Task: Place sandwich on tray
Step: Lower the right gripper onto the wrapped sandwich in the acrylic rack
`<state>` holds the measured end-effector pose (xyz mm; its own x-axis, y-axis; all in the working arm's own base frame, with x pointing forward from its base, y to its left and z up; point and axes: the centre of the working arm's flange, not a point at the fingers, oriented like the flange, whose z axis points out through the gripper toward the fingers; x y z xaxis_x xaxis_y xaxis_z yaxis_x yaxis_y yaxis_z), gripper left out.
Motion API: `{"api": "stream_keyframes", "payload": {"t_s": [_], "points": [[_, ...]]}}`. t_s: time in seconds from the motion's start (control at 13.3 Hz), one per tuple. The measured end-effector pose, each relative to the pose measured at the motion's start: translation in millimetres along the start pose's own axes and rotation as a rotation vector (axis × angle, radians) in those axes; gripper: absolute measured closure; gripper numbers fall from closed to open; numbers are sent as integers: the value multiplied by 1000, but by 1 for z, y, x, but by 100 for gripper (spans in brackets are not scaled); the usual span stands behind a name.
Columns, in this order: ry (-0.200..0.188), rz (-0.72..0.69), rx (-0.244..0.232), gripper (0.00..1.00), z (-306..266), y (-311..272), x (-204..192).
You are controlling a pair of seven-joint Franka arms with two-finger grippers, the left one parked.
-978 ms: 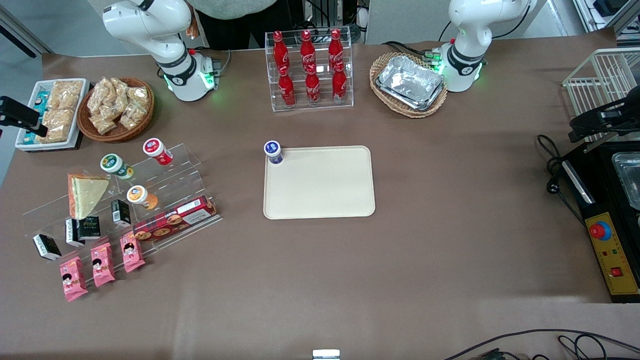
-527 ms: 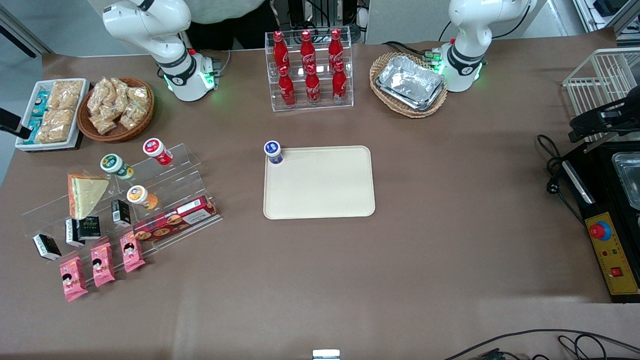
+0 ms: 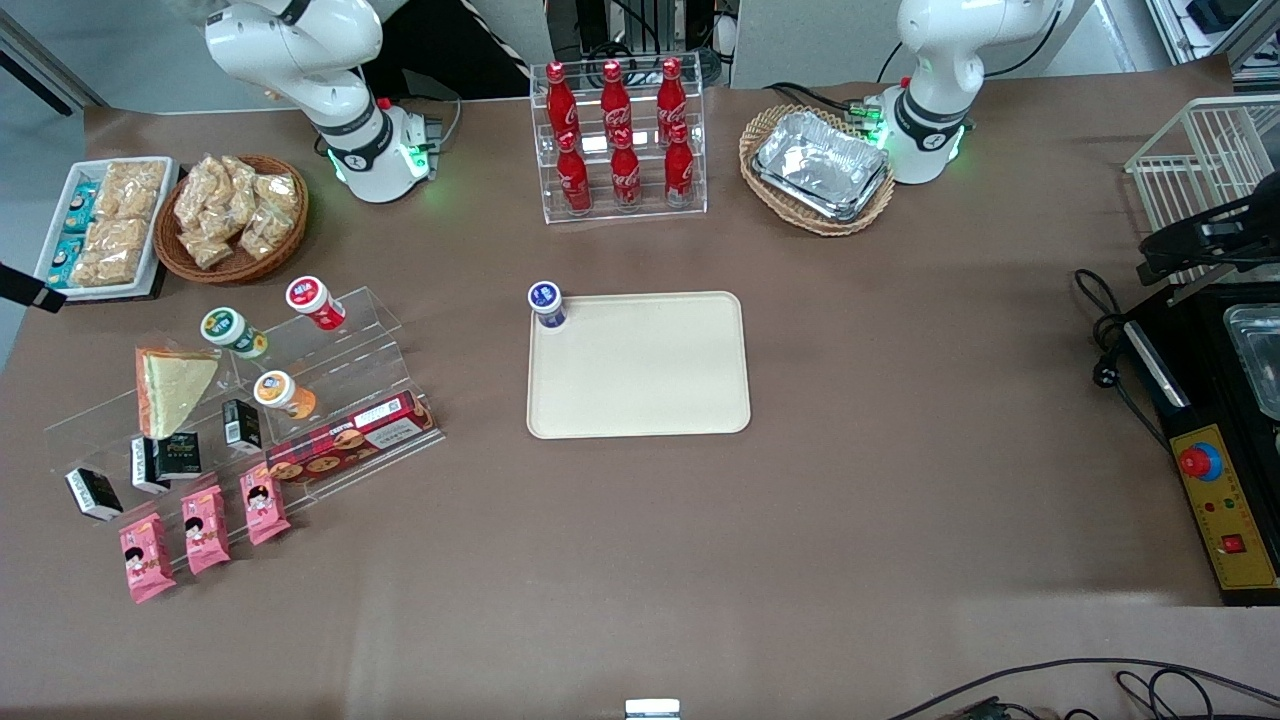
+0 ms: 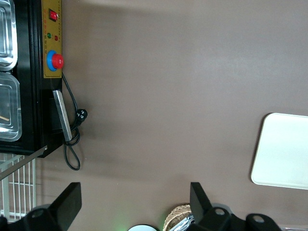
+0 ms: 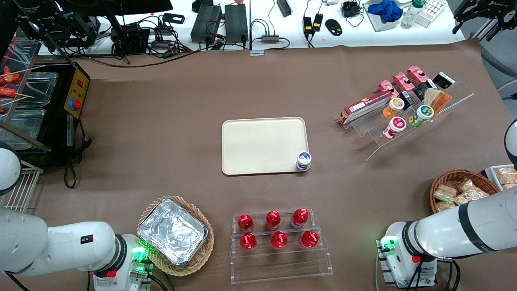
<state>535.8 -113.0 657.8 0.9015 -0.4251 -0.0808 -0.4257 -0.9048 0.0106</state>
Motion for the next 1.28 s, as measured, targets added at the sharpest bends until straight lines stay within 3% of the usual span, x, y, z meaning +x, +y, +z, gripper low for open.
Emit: {"api": "stream_keyframes", "payload": {"t_s": [0.3,0.6,1.05,1.28], "points": [[-32,41,-10,0,24,9,10],[-21,98,0,0,76,37,30],[-57,111,-9,0,184,43,36],[-59,119,-9,0,200,48,35]]}}
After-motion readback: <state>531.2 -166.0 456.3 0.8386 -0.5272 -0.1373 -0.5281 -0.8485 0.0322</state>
